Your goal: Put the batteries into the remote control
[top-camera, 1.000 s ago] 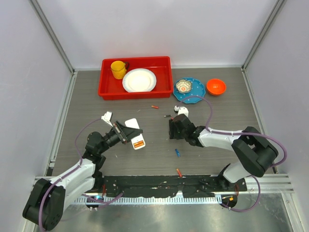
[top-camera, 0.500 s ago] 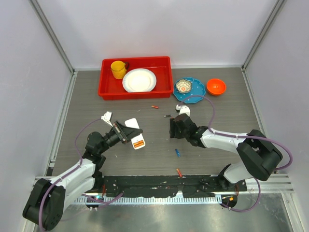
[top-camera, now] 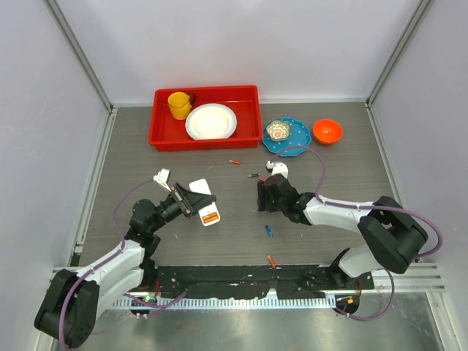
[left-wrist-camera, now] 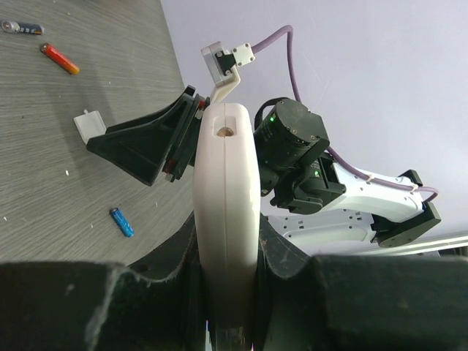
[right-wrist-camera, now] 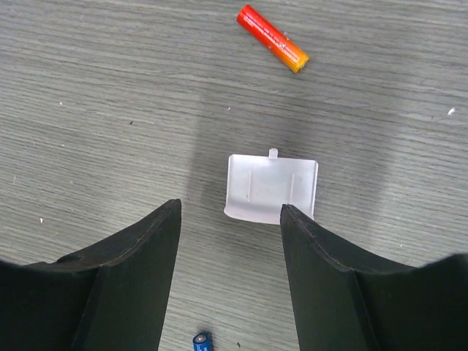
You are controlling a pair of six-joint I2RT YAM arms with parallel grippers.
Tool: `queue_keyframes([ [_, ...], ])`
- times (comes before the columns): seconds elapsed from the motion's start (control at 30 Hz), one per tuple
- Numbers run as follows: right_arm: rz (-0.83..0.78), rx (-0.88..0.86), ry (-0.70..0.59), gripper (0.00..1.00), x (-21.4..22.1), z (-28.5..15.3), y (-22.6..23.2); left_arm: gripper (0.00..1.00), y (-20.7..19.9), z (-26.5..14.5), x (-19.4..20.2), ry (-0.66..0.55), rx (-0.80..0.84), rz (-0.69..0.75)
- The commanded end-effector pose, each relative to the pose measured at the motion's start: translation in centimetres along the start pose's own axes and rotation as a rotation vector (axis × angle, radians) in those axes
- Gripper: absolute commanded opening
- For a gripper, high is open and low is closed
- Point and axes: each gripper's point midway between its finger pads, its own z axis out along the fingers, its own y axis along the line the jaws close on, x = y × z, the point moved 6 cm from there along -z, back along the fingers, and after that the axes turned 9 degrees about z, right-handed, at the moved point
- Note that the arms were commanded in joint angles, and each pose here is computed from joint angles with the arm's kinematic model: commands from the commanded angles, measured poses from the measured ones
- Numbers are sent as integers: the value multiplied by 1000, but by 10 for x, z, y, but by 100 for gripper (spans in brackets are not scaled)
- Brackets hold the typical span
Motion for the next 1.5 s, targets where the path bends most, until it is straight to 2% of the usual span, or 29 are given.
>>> queue_keyframes([
  [0.0,21,-13,-36,62,-5,-4,4,0,-9,1,-6,-26,43,33],
  [0.57,23,8,-5,61,9,-1,-5,0,-5,0,-4,-23,33,31],
  [0.8,-8,73,8,59,20,-1,-13,0,-5,0,-4,-21,33,31],
  [1.13,-9,114,-24,64,20,-6,-15,0,-4,1,-4,-21,28,28],
  [1.47,-37,210,-9,57,30,-6,-28,0,-1,-1,-2,-25,23,24],
])
